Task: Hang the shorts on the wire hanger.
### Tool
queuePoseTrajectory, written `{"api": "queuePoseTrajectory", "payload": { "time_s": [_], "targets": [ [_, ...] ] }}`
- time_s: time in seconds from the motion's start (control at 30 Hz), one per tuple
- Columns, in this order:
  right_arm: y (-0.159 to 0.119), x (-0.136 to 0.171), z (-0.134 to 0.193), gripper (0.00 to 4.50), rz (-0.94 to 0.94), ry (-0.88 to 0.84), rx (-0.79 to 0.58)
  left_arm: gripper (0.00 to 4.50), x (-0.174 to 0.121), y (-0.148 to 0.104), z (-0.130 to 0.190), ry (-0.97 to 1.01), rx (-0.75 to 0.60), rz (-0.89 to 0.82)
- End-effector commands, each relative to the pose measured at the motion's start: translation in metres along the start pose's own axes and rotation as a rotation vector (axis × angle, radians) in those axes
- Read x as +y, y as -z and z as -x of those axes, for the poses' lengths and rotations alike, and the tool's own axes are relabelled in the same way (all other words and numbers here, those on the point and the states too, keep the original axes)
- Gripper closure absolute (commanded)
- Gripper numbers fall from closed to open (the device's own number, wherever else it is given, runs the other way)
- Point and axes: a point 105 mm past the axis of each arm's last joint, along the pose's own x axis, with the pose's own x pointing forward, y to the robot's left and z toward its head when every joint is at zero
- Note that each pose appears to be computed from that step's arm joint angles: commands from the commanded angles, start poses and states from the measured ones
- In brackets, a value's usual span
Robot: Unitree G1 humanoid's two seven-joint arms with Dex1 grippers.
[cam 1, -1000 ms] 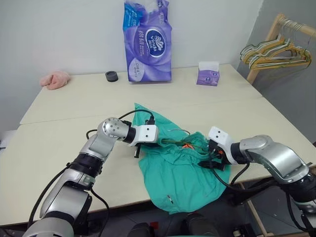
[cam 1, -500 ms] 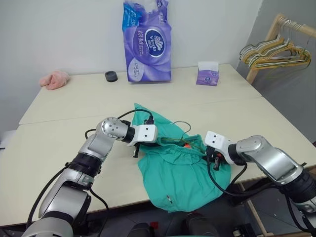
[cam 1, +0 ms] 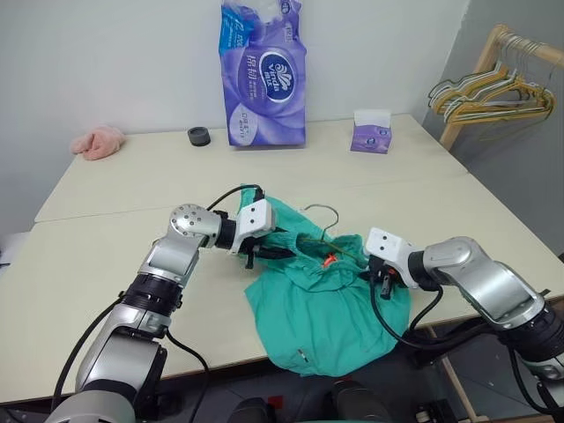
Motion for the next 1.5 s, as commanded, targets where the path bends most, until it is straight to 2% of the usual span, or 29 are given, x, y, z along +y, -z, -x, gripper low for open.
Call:
{"api": "queuePoseTrajectory", "payload": {
  "time_s": [0.03, 0.17, 0.3, 0.53, 0.67, 0.9, 1.3, 1.5],
  "targets": [
    [-0.01, -0.004, 0.015, 4.48, 0.026, 0.024, -0.039, 1.42, 0.014, -0.004, 0.025, -0.034, 0.015, -0.026],
    [-0.007, -0.003, 0.022, 4.48, 0.027, 0.021, -0.031, 1.37, 0.022, 0.006, 0.046, -0.041, 0.077, -0.012],
    [-0.005, -0.001, 0.026, 4.48, 0.019, 0.016, -0.026, 1.37, 0.026, 0.008, 0.051, -0.022, 0.089, 0.023],
    [-0.008, 0.002, 0.033, 4.48, 0.003, 0.012, -0.039, 1.37, 0.018, 0.021, 0.033, 0.029, 0.104, 0.017],
    [-0.007, 0.004, 0.036, 4.48, -0.006, 0.014, -0.038, 2.28, 0.023, 0.032, 0.027, -0.01, 0.134, 0.0],
    [-0.002, 0.007, 0.04, 4.48, -0.016, 0.01, -0.026, 4.45, 0.051, 0.036, 0.041, -0.189, 0.174, -0.062],
    [0.005, 0.01, 0.042, 4.49, -0.029, -0.002, -0.006, 4.5, 0.046, 0.034, 0.03, -0.166, 0.143, -0.084],
    [0.006, 0.009, 0.047, 4.49, -0.032, -0.007, -0.002, 4.5, 0.047, 0.043, 0.038, -0.196, 0.193, -0.094]
  ]
}}
